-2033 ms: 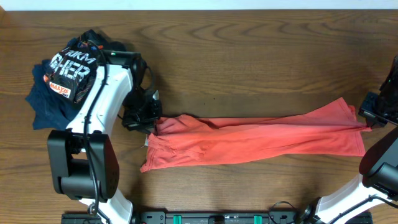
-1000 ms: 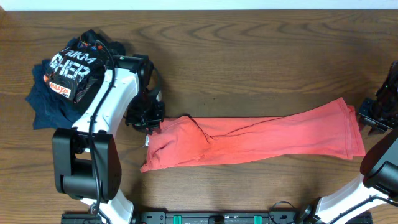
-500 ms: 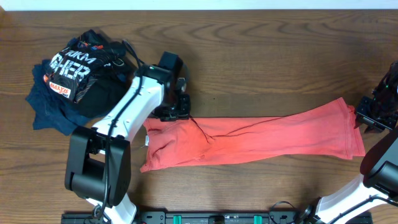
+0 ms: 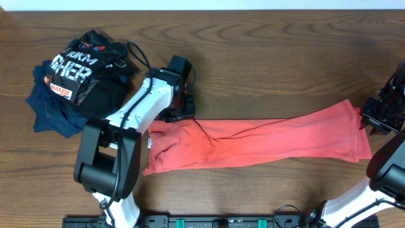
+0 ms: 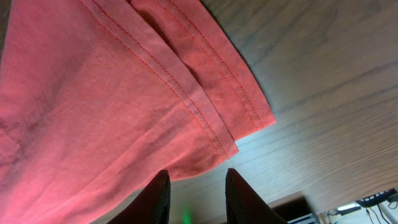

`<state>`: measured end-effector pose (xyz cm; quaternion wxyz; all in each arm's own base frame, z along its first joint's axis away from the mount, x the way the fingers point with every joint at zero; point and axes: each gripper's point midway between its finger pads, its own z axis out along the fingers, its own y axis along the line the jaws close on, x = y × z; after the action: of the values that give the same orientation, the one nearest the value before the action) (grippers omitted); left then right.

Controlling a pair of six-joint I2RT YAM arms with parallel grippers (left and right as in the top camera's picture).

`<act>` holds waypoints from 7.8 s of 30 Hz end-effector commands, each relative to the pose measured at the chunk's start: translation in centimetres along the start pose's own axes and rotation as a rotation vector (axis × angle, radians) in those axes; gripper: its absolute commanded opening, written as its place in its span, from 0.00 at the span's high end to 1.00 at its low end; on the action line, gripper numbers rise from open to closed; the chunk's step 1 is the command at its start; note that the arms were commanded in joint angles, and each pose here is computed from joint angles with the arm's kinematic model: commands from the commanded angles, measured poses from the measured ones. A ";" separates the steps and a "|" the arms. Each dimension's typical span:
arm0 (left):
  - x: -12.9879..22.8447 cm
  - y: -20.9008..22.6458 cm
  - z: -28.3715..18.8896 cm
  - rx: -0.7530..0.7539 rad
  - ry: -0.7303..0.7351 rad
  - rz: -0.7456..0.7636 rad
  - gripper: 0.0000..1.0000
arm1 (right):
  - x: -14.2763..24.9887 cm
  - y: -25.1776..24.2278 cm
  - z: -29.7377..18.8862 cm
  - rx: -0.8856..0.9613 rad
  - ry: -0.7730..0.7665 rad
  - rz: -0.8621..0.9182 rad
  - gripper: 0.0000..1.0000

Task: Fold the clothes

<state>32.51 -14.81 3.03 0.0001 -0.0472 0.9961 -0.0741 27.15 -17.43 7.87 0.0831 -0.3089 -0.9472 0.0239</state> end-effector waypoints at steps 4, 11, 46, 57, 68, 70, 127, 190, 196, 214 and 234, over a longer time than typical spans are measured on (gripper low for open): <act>0.0 0.0 0.5 -0.017 -0.001 -0.019 0.56 | 0.2 -0.3 -0.5 -0.007 -0.014 -0.004 0.71; 0.5 -0.1 1.6 -0.033 0.029 -0.022 0.56 | 0.2 -0.2 -0.5 -0.007 -0.014 -0.004 0.71; 1.0 -2.7 -0.6 -0.050 -0.045 -0.158 0.62 | 0.3 -0.1 -0.5 -0.014 -0.010 -0.005 0.71; 1.1 -1.0 1.0 -0.158 -0.043 -0.175 0.62 | 0.3 -0.1 -0.5 -0.014 -0.009 -0.005 0.72; 1.7 -0.5 1.0 -0.179 -0.024 -0.176 0.62 | 0.3 -0.1 -0.5 -0.014 -0.009 -0.005 0.71; 1.5 -0.2 1.0 -0.199 -0.035 -0.175 0.62 | 0.3 -0.1 -0.5 -0.014 -0.009 -0.004 0.71; 2.4 -0.9 2.2 -0.205 -0.004 -0.131 0.87 | 0.3 0.1 -0.5 -0.025 -0.008 -0.005 0.71; 6.3 -0.7 -2.0 -0.247 -0.058 0.003 0.55 | 0.5 -0.5 2.4 0.014 -0.006 -0.128 0.53; 7.0 0.5 0.1 -0.239 -0.036 -0.025 0.55 | -1.1 0.0 5.4 0.014 -0.095 -0.222 0.46; 6.6 0.2 0.9 -0.211 -0.061 -0.035 0.55 | -2.6 -2.6 8.7 -0.043 -0.200 -0.240 0.22; 2.8 3.2 -3.1 -0.141 -0.173 -0.182 0.55 | -1.6 1.4 8.6 -0.354 -0.239 -0.325 0.60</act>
<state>28.51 -12.18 3.84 0.0494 -0.1270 0.9906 0.0139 28.18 -18.76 -0.09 -0.0882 -0.1620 -0.9794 -0.0826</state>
